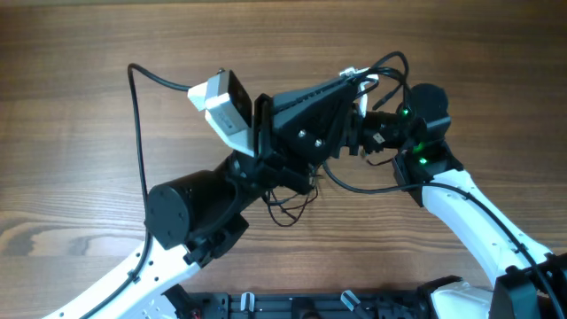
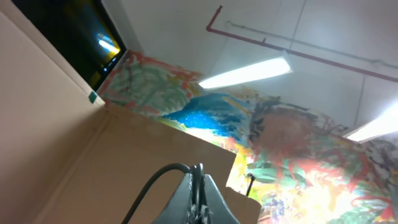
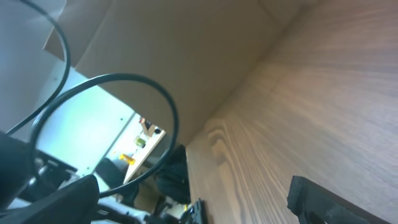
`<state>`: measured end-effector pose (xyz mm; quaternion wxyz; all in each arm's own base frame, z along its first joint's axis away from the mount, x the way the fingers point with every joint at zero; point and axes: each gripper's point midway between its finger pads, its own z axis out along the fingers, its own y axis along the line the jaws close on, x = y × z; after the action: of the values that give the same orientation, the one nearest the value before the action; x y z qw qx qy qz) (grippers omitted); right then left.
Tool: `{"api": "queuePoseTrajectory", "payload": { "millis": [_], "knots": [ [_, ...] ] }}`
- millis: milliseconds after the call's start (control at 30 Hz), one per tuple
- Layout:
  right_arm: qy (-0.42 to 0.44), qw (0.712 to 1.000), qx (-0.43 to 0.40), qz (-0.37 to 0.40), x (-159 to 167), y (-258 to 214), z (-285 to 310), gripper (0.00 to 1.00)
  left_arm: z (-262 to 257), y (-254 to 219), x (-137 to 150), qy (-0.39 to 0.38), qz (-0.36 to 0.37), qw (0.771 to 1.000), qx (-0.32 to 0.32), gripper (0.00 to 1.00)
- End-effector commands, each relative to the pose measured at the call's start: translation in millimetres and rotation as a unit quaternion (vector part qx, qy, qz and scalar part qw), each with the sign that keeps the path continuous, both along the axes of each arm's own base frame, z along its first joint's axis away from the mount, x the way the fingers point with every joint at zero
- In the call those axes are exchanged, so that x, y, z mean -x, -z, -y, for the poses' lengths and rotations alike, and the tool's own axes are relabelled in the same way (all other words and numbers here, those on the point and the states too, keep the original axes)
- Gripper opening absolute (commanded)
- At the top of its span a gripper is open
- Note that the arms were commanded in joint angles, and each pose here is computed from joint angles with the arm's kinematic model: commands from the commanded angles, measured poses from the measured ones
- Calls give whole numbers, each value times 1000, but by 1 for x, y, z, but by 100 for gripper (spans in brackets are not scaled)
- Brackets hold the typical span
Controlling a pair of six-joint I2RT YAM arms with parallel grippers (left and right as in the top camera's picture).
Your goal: Untangle cables
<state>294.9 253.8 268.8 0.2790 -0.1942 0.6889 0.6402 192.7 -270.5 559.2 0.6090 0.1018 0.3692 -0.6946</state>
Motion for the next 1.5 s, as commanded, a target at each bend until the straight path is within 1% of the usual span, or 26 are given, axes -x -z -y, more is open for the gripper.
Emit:
{"api": "queuePoseTrajectory", "payload": {
  "millis": [0,167,233,467,600,833,867,933,1033,1100,1167,1300,1367,1467],
  "knots": [
    [22,1000,4,5,-9,3,-1,100,-1,-7,9,16,12,1000,6,4],
    [48,999,3,-5,-17,3,1,100,1,-7,11,22,17,1000,2,4],
    [47,999,-1,2,-17,0,1,100,1,-7,11,23,16,1000,2,4],
    [47,998,-9,-28,-17,-2,1,100,10,-3,18,41,15,999,-10,4],
    [8,1000,-20,1,-4,-13,-2,100,19,4,18,49,5,999,-20,4],
    [-8,1000,-22,9,1,-14,-2,100,34,10,28,75,0,997,-27,4],
    [-32,999,-21,10,10,-14,-3,100,34,10,26,67,4,997,-28,4],
    [-52,998,-19,13,16,-13,-3,100,32,9,24,44,19,998,-33,4],
    [-50,999,-16,4,16,-11,-3,100,27,9,15,6,35,999,-38,4],
    [-13,1000,-6,-24,2,0,0,100,21,8,5,-29,40,998,-40,4],
    [35,997,11,-71,-14,17,9,100,11,7,-10,-74,42,996,-40,4],
    [109,986,43,-115,-39,44,42,100,-18,8,-41,-138,23,989,-47,4],
    [132,983,41,-119,-48,45,59,100,-29,10,-52,-160,13,985,-58,4],
    [162,981,35,-104,-56,35,81,99,-40,18,-66,-183,-6,980,-79,4]
  ]
}}
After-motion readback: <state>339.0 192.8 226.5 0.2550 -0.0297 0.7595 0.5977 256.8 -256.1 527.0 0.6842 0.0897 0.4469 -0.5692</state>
